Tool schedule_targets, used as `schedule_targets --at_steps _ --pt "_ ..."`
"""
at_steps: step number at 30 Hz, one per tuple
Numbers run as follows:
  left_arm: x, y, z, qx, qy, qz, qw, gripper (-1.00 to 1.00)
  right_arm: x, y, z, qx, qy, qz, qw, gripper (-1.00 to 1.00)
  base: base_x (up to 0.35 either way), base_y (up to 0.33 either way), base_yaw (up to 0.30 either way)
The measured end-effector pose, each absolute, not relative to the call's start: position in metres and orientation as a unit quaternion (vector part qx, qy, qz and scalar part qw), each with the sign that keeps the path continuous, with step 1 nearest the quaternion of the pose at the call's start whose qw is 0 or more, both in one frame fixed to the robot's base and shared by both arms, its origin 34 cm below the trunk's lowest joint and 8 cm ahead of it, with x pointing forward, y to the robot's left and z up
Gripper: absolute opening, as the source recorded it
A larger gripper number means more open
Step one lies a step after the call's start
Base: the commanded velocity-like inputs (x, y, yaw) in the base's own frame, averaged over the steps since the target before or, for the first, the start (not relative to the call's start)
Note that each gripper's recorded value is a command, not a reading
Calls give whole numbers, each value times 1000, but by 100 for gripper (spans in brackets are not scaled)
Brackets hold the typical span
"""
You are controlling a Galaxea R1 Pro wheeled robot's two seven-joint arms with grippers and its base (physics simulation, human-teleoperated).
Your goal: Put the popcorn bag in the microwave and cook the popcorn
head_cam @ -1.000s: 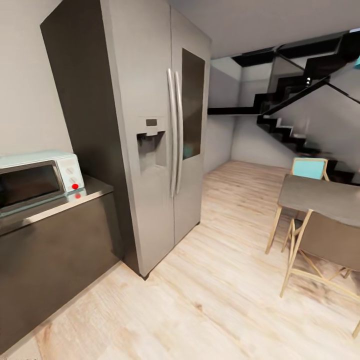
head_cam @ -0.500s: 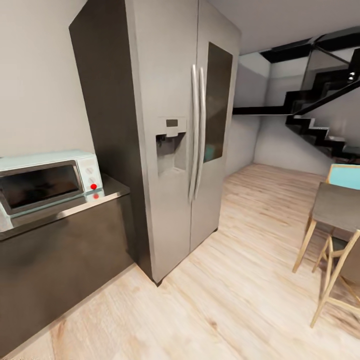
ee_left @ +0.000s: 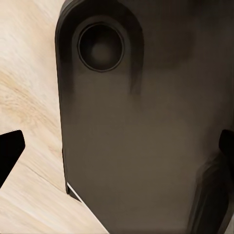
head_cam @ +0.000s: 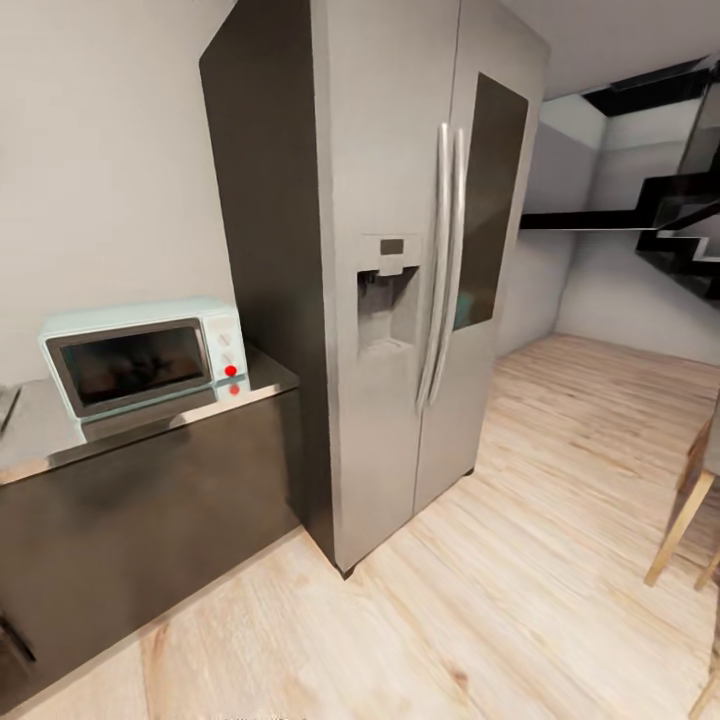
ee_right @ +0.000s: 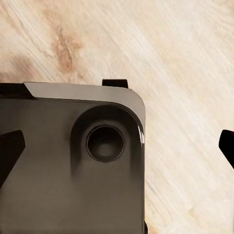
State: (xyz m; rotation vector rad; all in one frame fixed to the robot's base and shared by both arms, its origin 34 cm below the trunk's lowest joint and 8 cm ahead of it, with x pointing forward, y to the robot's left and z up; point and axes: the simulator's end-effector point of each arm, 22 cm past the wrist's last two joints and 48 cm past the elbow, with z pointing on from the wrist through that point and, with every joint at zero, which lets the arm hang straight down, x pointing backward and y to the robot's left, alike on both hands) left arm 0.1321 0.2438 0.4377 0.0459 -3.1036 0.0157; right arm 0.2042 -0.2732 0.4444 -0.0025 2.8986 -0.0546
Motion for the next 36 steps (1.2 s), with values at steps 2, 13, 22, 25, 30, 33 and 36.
schedule_targets --at_steps 2,13,22,25,30,33,36 --pt "132 244 438 15 -1000 5 19 100 204 -273 444 -1 992 -19 121 100 1 0 256" --pt "132 244 438 15 -1000 5 19 100 204 -273 444 -1 992 -19 121 100 70 0 256" --pt "131 243 438 14 -1000 5 19 100 204 -273 445 -1 992 -19 121 100 238 0 256" --pt "131 244 438 14 -1000 5 19 100 204 -273 445 -1 992 -19 121 100 255 0 256" --pt "131 244 438 14 -1000 5 19 100 204 -273 445 -1 992 -19 121 100 244 0 256" --pt "131 244 438 14 -1000 5 19 100 204 -273 445 -1 992 -19 121 100 231 0 256" --pt "131 243 438 14 -1000 5 19 100 204 -273 445 -1 992 -19 121 100 229 0 256"
